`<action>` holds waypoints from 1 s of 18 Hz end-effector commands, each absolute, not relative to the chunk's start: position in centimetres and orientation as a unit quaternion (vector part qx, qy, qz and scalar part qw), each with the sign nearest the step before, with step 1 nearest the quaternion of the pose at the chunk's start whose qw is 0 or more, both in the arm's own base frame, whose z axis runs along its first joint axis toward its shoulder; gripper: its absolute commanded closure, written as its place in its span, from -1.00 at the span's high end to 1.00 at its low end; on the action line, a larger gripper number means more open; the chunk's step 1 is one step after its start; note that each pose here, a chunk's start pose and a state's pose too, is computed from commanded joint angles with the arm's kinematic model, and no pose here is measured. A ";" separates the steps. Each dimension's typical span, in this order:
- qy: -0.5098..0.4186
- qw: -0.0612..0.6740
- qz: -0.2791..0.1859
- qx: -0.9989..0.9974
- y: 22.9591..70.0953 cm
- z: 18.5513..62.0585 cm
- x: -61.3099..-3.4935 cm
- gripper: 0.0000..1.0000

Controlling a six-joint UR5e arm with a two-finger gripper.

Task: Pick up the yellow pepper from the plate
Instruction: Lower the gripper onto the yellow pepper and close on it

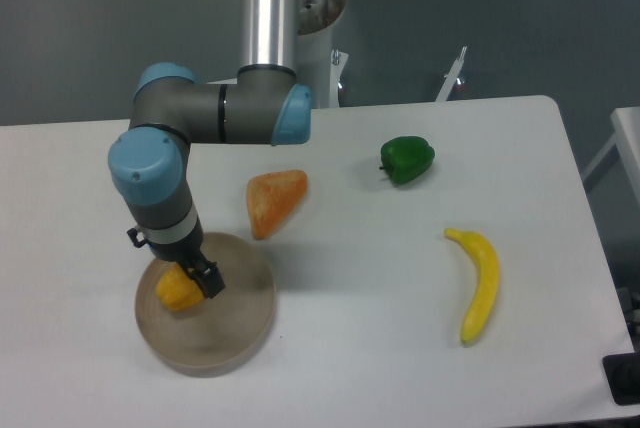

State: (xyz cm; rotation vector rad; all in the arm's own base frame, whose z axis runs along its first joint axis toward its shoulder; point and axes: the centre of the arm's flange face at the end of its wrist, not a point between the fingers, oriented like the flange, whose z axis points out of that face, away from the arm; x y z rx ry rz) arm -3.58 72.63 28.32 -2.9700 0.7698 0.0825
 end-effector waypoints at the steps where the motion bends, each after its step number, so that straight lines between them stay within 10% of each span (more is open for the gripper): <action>1: 0.251 0.034 0.026 -0.967 72.5 28.1 -3.4 1.00; 11: 0.249 0.021 0.060 -0.966 72.8 25.0 -1.9 1.00; 15: 0.247 0.021 0.063 -0.967 72.7 25.3 -1.9 -0.37; 18: 0.245 0.030 0.063 -0.967 72.3 27.2 -2.5 -0.59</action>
